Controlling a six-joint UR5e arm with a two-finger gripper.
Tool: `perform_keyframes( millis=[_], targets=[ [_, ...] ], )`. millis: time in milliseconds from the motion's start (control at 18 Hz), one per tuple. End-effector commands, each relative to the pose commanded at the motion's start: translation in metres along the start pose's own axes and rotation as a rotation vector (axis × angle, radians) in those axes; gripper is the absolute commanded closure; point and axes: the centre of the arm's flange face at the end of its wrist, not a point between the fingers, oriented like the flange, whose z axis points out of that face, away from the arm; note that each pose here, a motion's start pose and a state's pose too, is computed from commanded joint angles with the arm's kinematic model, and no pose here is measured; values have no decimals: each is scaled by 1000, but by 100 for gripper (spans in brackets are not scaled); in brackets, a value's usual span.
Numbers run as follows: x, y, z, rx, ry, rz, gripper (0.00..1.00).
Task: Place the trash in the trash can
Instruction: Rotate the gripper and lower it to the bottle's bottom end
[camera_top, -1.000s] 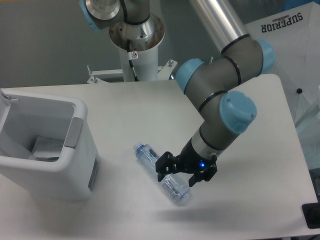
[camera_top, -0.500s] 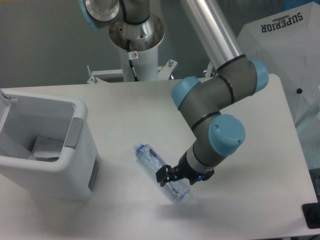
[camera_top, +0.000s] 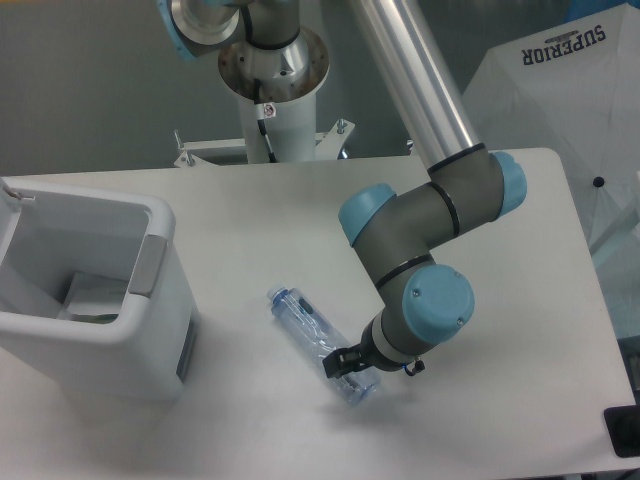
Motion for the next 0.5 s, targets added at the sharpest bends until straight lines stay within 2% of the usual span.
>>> perform_keyframes(
  millis=[500],
  targets=[
    [11,-19,26,-20,-33,-44,0]
  ],
)
